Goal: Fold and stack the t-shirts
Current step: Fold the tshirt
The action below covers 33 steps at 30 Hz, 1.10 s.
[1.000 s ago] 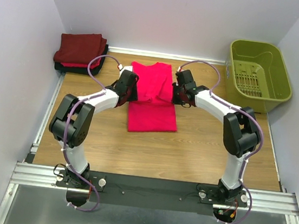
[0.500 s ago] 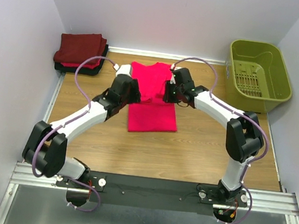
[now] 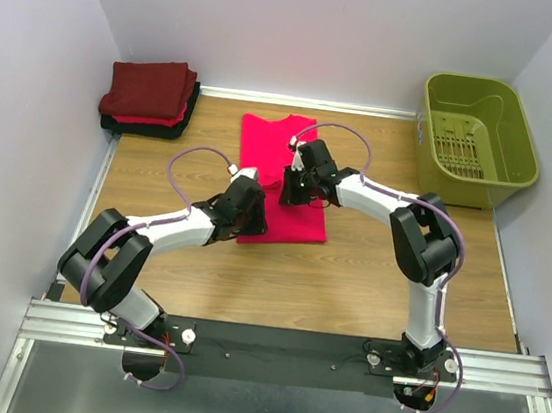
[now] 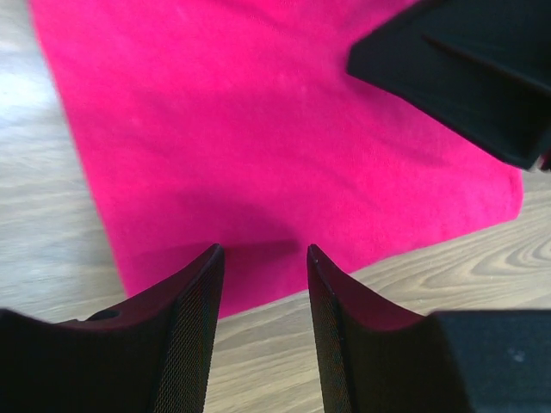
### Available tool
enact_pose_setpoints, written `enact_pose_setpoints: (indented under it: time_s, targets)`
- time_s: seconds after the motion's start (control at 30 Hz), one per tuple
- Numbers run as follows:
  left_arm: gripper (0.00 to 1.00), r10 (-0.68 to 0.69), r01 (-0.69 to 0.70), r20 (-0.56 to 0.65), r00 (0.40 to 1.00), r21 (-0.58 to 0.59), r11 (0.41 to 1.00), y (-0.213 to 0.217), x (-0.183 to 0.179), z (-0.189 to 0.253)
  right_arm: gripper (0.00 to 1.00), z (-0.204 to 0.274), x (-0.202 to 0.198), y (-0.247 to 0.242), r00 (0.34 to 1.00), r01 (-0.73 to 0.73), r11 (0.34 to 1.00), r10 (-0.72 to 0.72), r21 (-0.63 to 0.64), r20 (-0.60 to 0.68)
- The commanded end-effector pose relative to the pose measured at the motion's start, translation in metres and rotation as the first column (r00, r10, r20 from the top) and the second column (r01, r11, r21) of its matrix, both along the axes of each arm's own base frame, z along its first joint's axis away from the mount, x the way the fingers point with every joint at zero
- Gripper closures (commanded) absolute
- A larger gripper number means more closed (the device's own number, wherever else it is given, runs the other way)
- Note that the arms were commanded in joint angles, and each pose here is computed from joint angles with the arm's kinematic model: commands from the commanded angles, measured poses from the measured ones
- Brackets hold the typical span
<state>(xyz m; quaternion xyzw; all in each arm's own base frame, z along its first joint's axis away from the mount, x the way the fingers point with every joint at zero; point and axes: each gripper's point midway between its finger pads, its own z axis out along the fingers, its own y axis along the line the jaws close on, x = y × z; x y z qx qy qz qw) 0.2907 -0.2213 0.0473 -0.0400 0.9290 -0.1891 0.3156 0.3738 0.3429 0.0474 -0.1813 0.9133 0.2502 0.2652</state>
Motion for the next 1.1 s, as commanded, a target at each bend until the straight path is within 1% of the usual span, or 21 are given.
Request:
enact_pose_setpoints:
  time_s: [0.0, 0.17, 0.3, 0.43, 0.47, 0.53, 0.6, 0.67, 0.7, 0.77, 0.83, 0.87, 0.93, 0.97, 1.0, 1.03, 1.07]
  targets:
    - [0.49, -0.003, 0.002, -0.034, 0.999, -0.037, 0.999, -0.007, -0.009, -0.009, 0.76, 0.001, 0.017, 0.011, 0.999, -0.02, 1.0, 0.019, 0.013, 0.048]
    - [0.49, -0.004, 0.002, -0.062, 0.998, -0.033, 0.999, -0.002, -0.022, -0.018, 0.76, -0.002, 0.042, 0.002, 0.993, 0.01, 0.999, -0.004, -0.049, 0.12]
    - [0.49, -0.004, 0.002, -0.079, 0.997, -0.022, 1.0, 0.002, -0.028, -0.024, 0.76, -0.001, 0.067, -0.006, 0.988, 0.048, 0.997, -0.039, -0.059, 0.152]
    - [0.49, 0.0, -0.001, -0.09, 0.996, -0.021, 1.0, 0.004, -0.032, -0.025, 0.75, 0.008, 0.113, -0.019, 0.968, 0.09, 0.993, -0.067, -0.082, 0.243]
    - [0.49, 0.001, -0.003, -0.089, 0.996, -0.023, 1.0, 0.004, -0.033, -0.024, 0.75, 0.01, 0.13, -0.018, 0.961, 0.102, 0.992, -0.079, -0.073, 0.265]
    - [0.49, 0.003, -0.005, -0.093, 0.996, -0.02, 1.0, 0.006, -0.034, -0.024, 0.75, 0.02, 0.151, -0.025, 0.949, 0.12, 0.991, -0.097, -0.059, 0.299]
    - [0.49, 0.004, -0.006, -0.093, 0.996, -0.021, 1.0, 0.007, -0.036, -0.023, 0.75, 0.039, 0.163, -0.024, 0.937, 0.117, 0.993, -0.1, -0.033, 0.334]
    - [0.49, 0.015, -0.017, -0.092, 0.996, -0.02, 1.0, 0.009, -0.037, -0.021, 0.74, 0.052, 0.16, -0.021, 0.936, 0.094, 0.995, -0.085, -0.01, 0.34]
    - [0.49, 0.021, -0.023, -0.081, 0.997, -0.031, 0.999, 0.009, -0.037, -0.016, 0.74, 0.062, 0.148, -0.015, 0.945, 0.049, 0.998, -0.056, 0.03, 0.323]
    - [0.49, 0.042, -0.045, -0.058, 0.997, -0.043, 0.998, 0.011, -0.035, -0.004, 0.72, 0.066, 0.13, -0.012, 0.96, 0.025, 0.997, -0.044, 0.073, 0.276]
    - [0.49, 0.065, -0.066, -0.026, 0.998, -0.057, 0.996, 0.013, -0.03, 0.009, 0.71, 0.064, 0.11, -0.023, 0.97, 0.046, 0.996, -0.063, 0.076, 0.235]
    - [0.46, 0.088, -0.087, 0.01, 0.996, -0.069, 0.994, 0.016, -0.026, 0.022, 0.71, 0.065, 0.101, -0.025, 0.976, 0.043, 0.995, -0.061, 0.09, 0.211]
    - [0.46, 0.111, -0.107, 0.044, 0.993, -0.091, 0.99, 0.02, -0.021, 0.034, 0.7, 0.066, 0.084, -0.033, 0.986, 0.047, 0.99, -0.067, 0.137, 0.15]
    - [0.45, 0.109, -0.102, 0.056, 0.992, -0.112, 0.988, 0.02, -0.02, 0.039, 0.7, 0.063, 0.066, -0.04, 0.992, 0.041, 0.988, -0.058, 0.148, 0.112]
    - [0.45, 0.12, -0.109, 0.073, 0.99, -0.133, 0.985, 0.025, -0.016, 0.046, 0.7, 0.069, 0.052, -0.037, 0.996, 0.012, 0.981, -0.029, 0.192, 0.085]
    - [0.46, 0.103, -0.089, 0.08, 0.991, -0.159, 0.983, 0.022, -0.015, 0.051, 0.69, 0.071, 0.042, -0.039, 0.998, -0.003, 0.977, -0.012, 0.211, 0.065]
    - [0.45, 0.097, -0.082, 0.086, 0.992, -0.164, 0.983, 0.024, -0.015, 0.051, 0.67, 0.073, 0.018, -0.039, 0.999, -0.042, 0.968, 0.037, 0.249, 0.025]
